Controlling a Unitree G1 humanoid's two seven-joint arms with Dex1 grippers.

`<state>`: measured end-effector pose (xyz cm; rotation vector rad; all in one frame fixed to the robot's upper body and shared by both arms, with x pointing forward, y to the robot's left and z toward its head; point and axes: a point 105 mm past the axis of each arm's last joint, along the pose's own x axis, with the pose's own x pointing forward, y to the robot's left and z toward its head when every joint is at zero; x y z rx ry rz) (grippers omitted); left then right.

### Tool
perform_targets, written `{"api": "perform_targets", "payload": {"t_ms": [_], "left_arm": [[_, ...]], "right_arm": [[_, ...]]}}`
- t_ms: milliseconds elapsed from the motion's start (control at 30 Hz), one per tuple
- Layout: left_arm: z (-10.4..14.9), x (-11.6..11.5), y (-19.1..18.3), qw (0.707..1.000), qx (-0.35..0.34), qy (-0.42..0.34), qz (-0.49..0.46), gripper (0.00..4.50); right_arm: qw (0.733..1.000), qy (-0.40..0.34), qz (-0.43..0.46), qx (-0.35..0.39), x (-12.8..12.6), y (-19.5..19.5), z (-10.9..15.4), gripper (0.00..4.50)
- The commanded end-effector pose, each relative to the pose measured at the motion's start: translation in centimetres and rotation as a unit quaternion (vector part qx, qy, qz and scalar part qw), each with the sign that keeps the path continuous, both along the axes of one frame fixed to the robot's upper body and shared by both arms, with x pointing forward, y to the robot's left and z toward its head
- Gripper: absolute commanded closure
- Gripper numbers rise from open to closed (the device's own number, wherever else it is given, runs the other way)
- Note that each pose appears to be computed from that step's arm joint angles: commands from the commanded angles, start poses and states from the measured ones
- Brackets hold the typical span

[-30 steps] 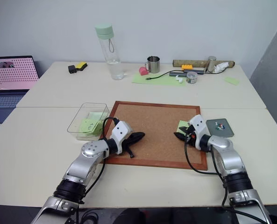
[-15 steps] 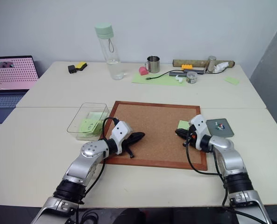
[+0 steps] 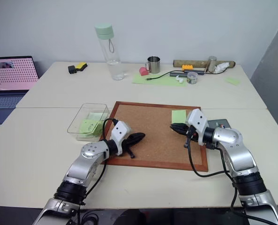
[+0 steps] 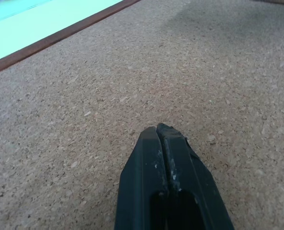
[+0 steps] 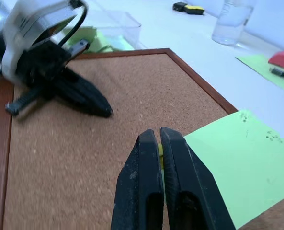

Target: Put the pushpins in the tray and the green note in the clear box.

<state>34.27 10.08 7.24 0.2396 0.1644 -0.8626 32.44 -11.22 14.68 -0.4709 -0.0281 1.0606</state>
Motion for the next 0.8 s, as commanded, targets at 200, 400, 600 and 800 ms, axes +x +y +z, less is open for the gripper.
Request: {"api": "perform_targets", "payload": {"t_ms": [200, 400, 600, 800], "left_arm": [[4.7, -2.7, -1.9, 0.983, -0.157, 0.071, -0.056, 2.78], [7.5, -3.6, -4.1, 0.942, -0.295, 0.135, -0.085, 1.74], [8.9, -3.7, -6.0, 0.919, -0.341, 0.161, -0.115, 1.18], [7.9, -3.1, -7.1, 0.926, -0.316, 0.170, -0.120, 1.18]], "right_arm": [[0.984, -0.142, 0.062, -0.089, -1.0, 1.0, 1.4, 4.50], [0.963, -0.203, 0.108, -0.141, -1.4, 1.5, 1.1, 4.50], [0.946, -0.239, 0.148, -0.164, -2.6, 2.1, 1.1, 4.50], [0.942, -0.245, 0.161, -0.163, -3.1, 2.6, 1.0, 4.50]]}}
